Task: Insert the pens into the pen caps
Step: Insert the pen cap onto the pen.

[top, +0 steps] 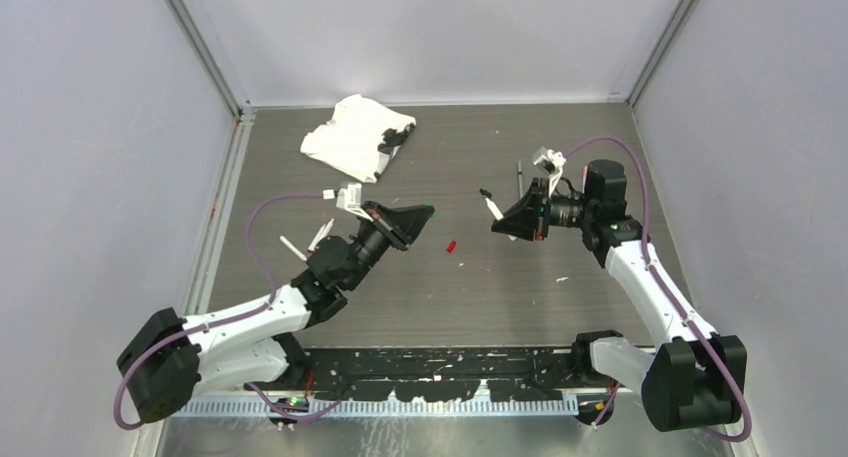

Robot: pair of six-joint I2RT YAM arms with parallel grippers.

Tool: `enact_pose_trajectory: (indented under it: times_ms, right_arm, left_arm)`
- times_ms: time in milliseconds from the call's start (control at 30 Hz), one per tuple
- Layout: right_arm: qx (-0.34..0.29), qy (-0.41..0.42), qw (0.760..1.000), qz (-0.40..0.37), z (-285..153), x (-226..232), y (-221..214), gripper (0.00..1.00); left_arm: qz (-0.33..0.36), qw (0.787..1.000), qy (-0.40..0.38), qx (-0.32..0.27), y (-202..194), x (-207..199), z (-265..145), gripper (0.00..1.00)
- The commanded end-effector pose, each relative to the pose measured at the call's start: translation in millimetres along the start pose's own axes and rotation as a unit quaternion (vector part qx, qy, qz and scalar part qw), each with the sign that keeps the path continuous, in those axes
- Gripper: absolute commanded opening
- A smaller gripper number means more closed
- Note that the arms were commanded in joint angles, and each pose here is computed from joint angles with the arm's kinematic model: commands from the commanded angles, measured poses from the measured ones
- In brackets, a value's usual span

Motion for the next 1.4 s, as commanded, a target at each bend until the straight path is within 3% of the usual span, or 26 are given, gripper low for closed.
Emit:
enact_pose_trajectory:
  times_ms: [0, 133, 267, 733, 1367]
  right_arm:
    - [-0.028, 0.035, 0.999, -0.014, 7.7, 9.3, 16.3, 0.01]
    - [-0.032, 0.047, 0.998, -0.005, 14.0, 15.5, 19.0, 0.01]
    - [-0.032, 0.061, 0.998, -0.003, 19.6, 21.1, 20.0, 0.01]
    - [-0.029, 0.056, 0.998, -0.009, 25.3, 22.5, 17.3, 0.01]
    - [-0.004, 0.036, 0.999, -0.002, 30.9, 17.9, 10.3, 0.01]
  left_arm:
    - [-0.092, 0.982, -0.118, -0.12, 35.7, -37.2, 13.9, 0.01]
    - [-0.119, 0.966, -0.173, -0.152, 34.7, -43.7, 25.4, 0.01]
    - [-0.148, 0.962, -0.18, -0.141, 28.8, -46.1, 41.6, 0.01]
    - [-0.231, 0.951, -0.126, -0.16, 21.7, -35.2, 58.2, 0.01]
    - [-0.192, 0.969, -0.081, -0.133, 13.5, -41.2, 61.6, 0.01]
Point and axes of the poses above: each gripper's point midway between its finger pads, its own z axis out along the fingers, its own x axis along the line the jaws close on, y = z × x, the point moved 9 cm from there along -z, back along the fingers
